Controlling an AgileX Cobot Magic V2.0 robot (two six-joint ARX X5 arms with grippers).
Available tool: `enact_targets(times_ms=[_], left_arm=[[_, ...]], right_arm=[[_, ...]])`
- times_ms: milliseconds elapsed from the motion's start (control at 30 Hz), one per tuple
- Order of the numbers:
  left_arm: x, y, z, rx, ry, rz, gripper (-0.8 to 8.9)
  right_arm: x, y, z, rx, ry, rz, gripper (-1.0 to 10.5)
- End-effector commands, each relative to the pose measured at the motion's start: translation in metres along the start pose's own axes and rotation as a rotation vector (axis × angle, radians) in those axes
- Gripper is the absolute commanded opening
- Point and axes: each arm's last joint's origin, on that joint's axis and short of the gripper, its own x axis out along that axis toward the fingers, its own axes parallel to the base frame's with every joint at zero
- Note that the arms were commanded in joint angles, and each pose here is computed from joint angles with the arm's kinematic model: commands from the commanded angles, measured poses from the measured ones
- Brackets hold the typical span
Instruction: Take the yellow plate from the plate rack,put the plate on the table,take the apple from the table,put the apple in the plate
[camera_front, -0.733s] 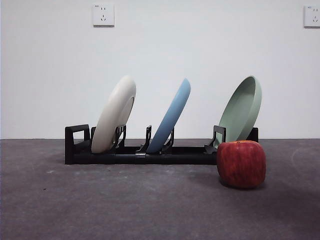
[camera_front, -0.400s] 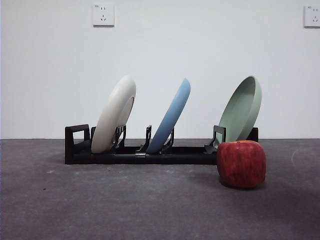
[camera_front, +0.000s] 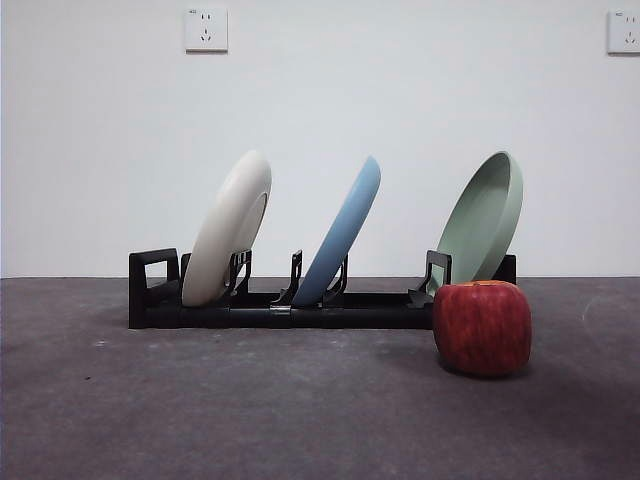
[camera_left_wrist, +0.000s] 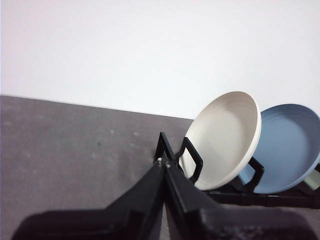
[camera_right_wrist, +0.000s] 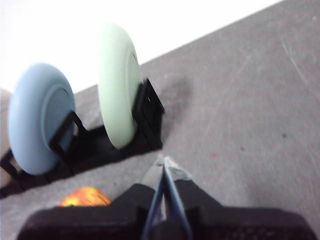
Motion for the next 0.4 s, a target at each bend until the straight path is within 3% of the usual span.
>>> enact_targets(times_ms=[33, 267, 400], left_arm=[[-0.001, -0.003, 0.011, -0.052, 0.0, -0.001, -0.06], [0.01, -0.011, 0.052, -0.063, 0.078, 0.015, -0.06], [0.027, -0.015, 0.077, -0.044, 0.133, -0.034, -0.06]], right_arm=[[-0.002, 0.006, 0.015, 0.012, -0.026, 0.012, -0.1], [0.002, 0.023, 0.058, -0.01, 0.069, -0.014, -0.1], [0.015, 0.034, 0.08, -0.061, 0.167, 0.042, -0.1]])
